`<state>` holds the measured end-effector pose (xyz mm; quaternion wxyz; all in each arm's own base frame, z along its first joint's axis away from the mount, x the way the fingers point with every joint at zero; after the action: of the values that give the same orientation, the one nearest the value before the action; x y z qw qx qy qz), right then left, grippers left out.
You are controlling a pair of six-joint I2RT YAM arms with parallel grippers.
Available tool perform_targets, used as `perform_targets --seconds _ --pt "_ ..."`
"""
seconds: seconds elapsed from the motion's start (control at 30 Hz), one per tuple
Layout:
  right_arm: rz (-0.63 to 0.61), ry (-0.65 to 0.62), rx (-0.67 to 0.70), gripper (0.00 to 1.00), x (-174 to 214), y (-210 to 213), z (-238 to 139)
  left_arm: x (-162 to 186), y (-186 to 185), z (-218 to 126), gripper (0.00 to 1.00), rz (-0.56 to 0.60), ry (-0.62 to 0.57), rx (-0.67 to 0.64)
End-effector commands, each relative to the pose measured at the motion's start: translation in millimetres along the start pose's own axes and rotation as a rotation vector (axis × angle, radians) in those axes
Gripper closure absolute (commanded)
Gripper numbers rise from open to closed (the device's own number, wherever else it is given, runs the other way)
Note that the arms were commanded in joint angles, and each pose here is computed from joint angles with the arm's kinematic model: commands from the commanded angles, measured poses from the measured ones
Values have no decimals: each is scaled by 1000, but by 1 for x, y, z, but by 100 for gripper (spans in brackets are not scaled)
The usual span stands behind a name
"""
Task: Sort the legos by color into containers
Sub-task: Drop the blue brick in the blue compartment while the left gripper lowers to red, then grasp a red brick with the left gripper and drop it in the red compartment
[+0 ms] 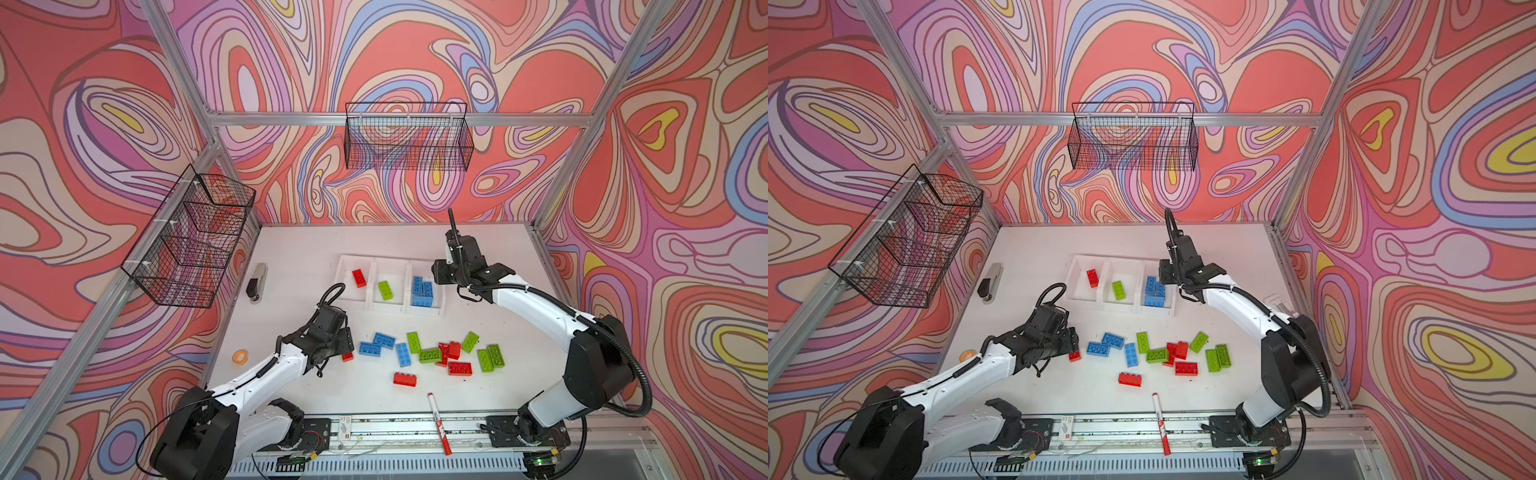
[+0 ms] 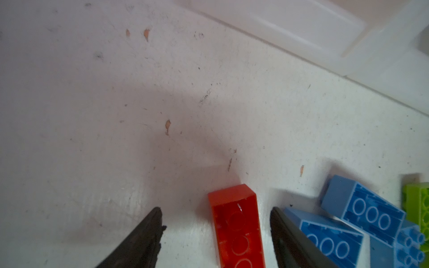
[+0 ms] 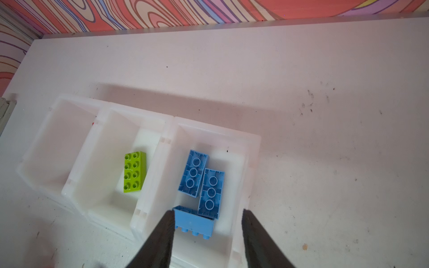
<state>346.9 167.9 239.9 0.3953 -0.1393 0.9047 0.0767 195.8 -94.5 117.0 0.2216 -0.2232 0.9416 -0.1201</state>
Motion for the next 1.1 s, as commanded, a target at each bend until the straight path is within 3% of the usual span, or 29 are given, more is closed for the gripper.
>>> perform_targets --seconds 0.0,0.17,0.33,0.57,0.87,1.07 --pt "7 -10 21 50 1 -5 -6 6 -3 6 26 -35 18 12" --pt "8 7 27 50 6 -6 -5 13 -3 13 35 -40 43 -7" --pt "-1 31 26 52 12 -6 -6 13 1 13 53 -48 27 -23" --pt "-24 82 10 53 23 -6 -5 12 -1 14 70 -31 29 -23" --pt "-59 198 9 50 48 -7 -24 -32 -34 -24 76 69 -110 30" --pt "-57 169 -23 48 58 11 -34 -81 -64 -48 76 159 -220 74"
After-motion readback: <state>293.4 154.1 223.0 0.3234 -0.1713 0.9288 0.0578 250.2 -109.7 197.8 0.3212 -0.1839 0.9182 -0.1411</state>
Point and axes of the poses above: each gripper's point midway between its finger pads, its own z axis out along the fingers, its own y axis along the line the jaws close on, x = y × z, the point moved 9 cm from there along -z, back along the fingers, and after that the axes turned 13 degrees about -z, right-handed, at the moved point
